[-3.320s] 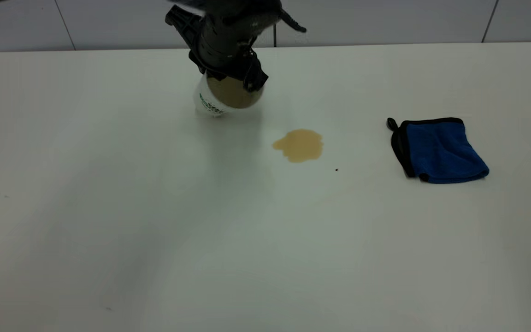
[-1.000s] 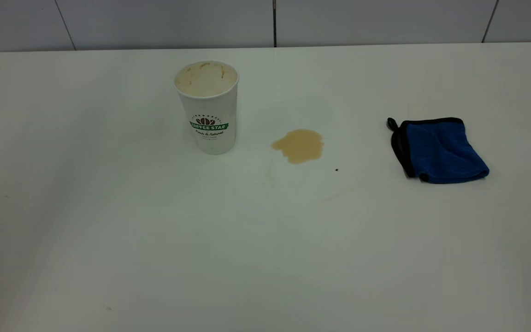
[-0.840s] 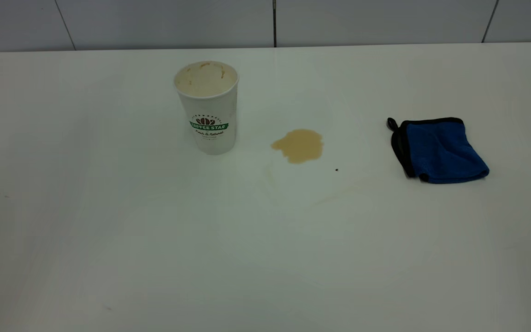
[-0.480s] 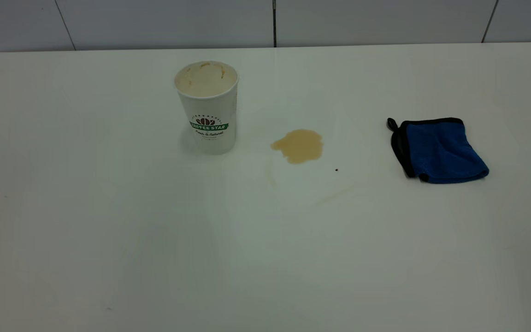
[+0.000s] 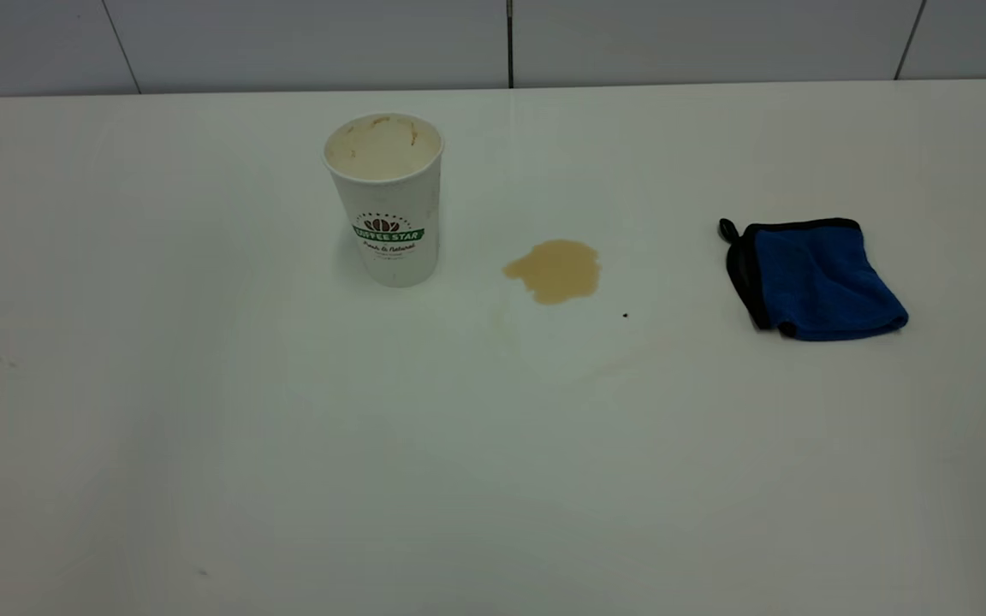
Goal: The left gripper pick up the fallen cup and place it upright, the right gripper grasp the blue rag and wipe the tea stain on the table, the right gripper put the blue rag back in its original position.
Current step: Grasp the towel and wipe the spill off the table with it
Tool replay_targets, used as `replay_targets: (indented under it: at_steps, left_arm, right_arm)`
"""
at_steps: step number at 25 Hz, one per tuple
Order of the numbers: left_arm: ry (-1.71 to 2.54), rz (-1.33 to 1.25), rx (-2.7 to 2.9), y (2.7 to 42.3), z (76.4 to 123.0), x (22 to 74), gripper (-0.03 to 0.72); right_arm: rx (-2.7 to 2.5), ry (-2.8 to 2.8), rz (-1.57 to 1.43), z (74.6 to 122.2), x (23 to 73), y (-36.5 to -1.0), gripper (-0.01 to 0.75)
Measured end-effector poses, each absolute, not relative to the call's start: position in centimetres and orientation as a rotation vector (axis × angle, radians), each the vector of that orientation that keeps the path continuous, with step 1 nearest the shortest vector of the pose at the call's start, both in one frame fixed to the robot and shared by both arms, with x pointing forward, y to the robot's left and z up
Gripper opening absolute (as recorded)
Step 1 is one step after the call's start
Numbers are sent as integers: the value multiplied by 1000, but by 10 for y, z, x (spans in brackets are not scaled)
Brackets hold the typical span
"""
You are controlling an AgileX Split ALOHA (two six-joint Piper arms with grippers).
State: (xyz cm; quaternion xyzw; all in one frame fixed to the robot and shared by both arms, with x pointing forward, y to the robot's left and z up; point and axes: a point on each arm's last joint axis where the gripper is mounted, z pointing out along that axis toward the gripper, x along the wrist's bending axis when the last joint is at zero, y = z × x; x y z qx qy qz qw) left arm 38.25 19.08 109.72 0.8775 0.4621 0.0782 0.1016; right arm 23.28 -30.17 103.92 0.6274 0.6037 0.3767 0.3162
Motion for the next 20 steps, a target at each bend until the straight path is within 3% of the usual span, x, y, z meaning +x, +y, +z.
replay_targets:
  at_steps: [10,20]
  left_arm:
    - [1312,201,2707,246,1012,316,516]
    - [1242,367,2422,277,1028,281,516]
  right_arm:
    - [1652,1590,992,1039,233,-302,545]
    - [1652,1590,992,1039,233,-302,545]
